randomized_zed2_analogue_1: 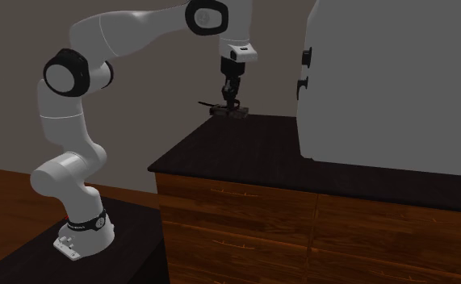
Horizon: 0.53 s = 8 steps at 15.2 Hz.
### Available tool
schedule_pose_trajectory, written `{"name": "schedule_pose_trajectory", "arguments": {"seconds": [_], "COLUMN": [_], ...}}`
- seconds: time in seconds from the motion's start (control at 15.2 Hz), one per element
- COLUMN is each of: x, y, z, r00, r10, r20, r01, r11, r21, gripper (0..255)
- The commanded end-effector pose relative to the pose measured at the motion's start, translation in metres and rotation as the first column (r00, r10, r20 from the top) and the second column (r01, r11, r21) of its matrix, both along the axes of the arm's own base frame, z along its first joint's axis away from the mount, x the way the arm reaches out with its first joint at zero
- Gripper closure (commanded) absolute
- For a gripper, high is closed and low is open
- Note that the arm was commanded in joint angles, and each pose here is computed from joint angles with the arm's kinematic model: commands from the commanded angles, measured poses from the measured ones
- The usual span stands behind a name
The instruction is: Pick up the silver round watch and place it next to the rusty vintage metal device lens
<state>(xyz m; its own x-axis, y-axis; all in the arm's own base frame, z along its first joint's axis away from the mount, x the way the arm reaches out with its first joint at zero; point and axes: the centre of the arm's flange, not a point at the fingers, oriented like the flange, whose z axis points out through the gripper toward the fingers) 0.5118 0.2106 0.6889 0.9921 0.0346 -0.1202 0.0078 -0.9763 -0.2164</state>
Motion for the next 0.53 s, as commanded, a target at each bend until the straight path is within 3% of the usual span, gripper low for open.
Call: {"name": "schedule_pose_trajectory", "arguments": {"seconds": [0.0, 0.46], "x": [-0.012, -0.062], "y": [0.021, 0.099], "z": [0.000, 0.000], "r00": [1.000, 1.000], "r10": [-0.001, -0.001], "r20": [0.000, 0.000], "r01": [0.001, 0.001], "r11": [1.000, 1.000], "r21": [0.000, 0.000], "gripper": [255, 255]}}
